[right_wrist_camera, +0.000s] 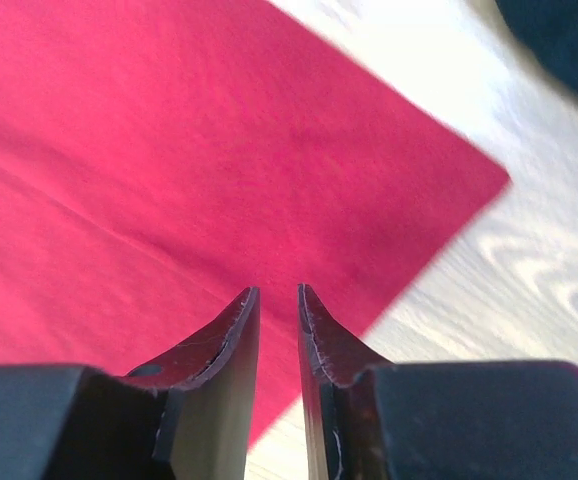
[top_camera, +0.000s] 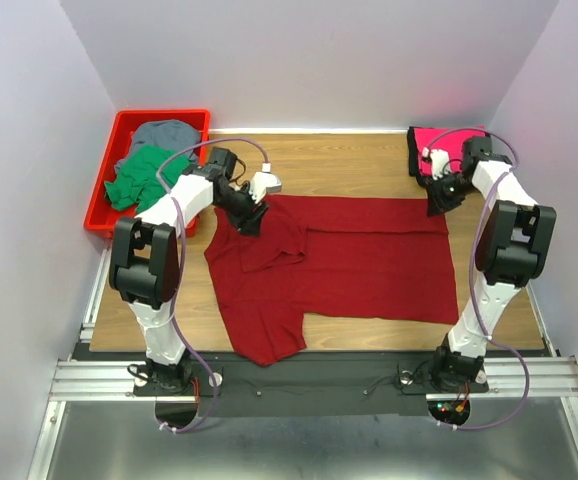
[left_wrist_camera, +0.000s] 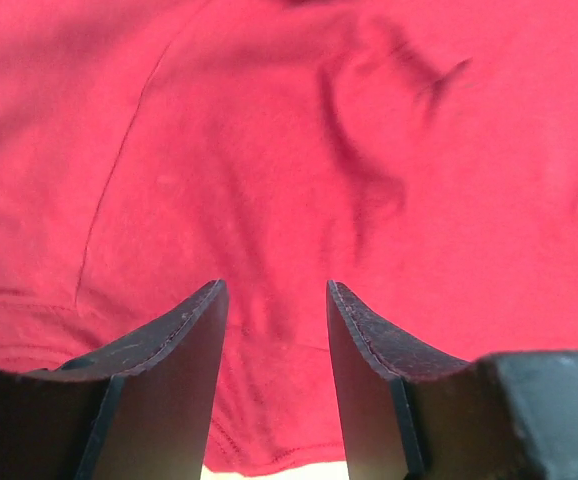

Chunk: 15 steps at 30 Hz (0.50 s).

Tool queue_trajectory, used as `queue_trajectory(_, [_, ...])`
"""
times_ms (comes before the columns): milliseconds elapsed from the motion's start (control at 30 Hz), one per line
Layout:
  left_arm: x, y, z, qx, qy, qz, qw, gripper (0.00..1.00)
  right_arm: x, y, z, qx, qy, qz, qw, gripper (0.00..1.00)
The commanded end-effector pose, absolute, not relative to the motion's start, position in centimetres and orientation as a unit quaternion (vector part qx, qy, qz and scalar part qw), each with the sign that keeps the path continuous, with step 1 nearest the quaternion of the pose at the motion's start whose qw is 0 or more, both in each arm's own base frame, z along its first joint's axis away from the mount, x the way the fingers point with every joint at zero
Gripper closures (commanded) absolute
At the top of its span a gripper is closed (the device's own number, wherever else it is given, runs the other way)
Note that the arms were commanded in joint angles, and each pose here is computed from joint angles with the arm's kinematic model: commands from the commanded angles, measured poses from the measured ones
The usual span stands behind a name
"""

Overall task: Fold and stack the t-shirts
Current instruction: Fold the tshirt

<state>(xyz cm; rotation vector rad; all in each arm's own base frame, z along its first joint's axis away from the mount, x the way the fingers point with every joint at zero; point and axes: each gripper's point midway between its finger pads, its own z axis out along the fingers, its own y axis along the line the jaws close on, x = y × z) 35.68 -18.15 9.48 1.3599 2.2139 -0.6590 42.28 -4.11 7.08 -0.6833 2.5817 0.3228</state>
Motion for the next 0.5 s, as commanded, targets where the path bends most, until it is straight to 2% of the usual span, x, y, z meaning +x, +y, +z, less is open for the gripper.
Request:
queue_trajectory(0, [36.3, -18.5, 10.1, 0.469, 0.815, -0.216, 0.262, 0.46, 43.8, -1.1, 9.3, -0.246, 0.924, 0.15, 0.251, 0.72])
queue_trajectory(200, [37.0, -17.4, 7.3, 0.448, 0.839, -0.182, 0.251, 0.49, 42.9, -2.1, 4.9, -0.241, 0.941, 0.135, 0.197, 0.75])
queue_trajectory(300, [35.7, -15.7, 4.7, 0.45, 0.851, -0.154, 0.221, 0.5, 41.2, -2.8, 2.8, -0.247, 0.947, 0.119, 0.169, 0.75])
queue_trajectory(467, [34.6, -13.9, 2.0, 0.435, 0.871, -0.127, 0.192, 0.5, 41.8, -3.9, 1.3, -0.236, 0.953, 0.089, 0.17, 0.75])
